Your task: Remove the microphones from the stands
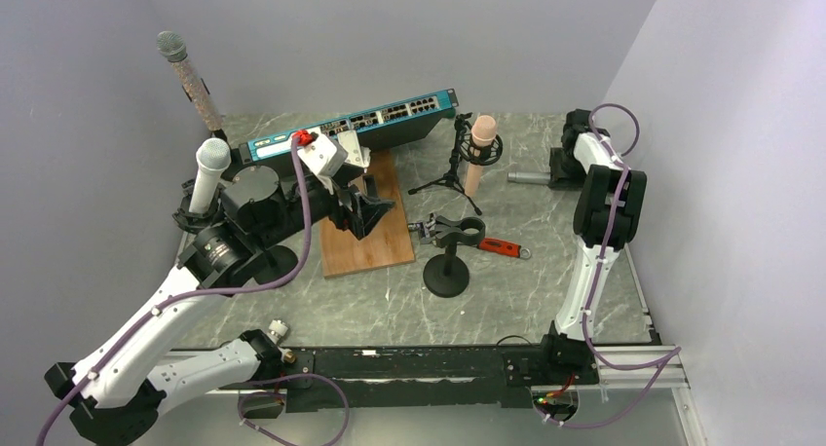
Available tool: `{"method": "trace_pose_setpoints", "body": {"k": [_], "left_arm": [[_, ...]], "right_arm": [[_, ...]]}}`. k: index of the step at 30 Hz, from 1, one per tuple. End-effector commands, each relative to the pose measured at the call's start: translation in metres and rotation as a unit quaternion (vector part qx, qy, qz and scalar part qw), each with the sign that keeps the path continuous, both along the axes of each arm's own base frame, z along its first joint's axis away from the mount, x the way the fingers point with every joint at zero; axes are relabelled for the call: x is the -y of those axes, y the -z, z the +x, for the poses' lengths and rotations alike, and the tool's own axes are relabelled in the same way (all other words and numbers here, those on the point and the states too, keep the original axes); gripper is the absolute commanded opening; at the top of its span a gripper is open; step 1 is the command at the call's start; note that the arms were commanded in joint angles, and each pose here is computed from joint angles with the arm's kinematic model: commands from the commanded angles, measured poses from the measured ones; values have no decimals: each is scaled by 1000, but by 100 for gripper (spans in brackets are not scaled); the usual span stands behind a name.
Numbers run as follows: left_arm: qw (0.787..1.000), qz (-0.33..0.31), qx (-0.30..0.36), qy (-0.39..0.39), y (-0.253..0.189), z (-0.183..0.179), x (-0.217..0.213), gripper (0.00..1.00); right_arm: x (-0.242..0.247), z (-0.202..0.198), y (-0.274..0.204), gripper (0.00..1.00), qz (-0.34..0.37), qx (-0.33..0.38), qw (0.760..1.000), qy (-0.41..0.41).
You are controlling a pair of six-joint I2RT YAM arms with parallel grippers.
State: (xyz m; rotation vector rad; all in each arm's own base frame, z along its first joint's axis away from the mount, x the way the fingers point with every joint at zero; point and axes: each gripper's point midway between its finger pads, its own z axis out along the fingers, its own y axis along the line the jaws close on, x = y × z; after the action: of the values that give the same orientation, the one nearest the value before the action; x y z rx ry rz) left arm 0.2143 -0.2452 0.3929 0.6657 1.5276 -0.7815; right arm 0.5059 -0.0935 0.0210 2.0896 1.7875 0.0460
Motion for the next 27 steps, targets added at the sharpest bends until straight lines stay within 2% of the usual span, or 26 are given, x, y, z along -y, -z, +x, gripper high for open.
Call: {"method": "trace_pose_setpoints", "body": {"k": [1,7,11,17,20,23,27], "left_arm": [[1000,-24,8,17,-14,-3,5,93],[999,-22,5,28,-12,-5,9,93],[999,-3,1,40,-7,-3,14,94],[998,-6,-9,66,-1,-6,24,96],[998,5,-17,63,5,-1,27,95],[998,4,-17,67,5,-1,28,95],[998,6,-15,61,8,2,28,97]], "right_arm": [[-2,-27,32,68,-9,-54,998,-25],[1,-23,19,90,-34,-51,997,-53],[0,-16,1,99,-42,-28,995,-81],[-1,-34,-44,100,-94,-8,987,-127],[-5,-40,-76,100,-127,47,976,-170],[-11,-57,-108,100,-176,76,955,-225],[-37,-86,-122,100,-220,91,919,-313]]}}
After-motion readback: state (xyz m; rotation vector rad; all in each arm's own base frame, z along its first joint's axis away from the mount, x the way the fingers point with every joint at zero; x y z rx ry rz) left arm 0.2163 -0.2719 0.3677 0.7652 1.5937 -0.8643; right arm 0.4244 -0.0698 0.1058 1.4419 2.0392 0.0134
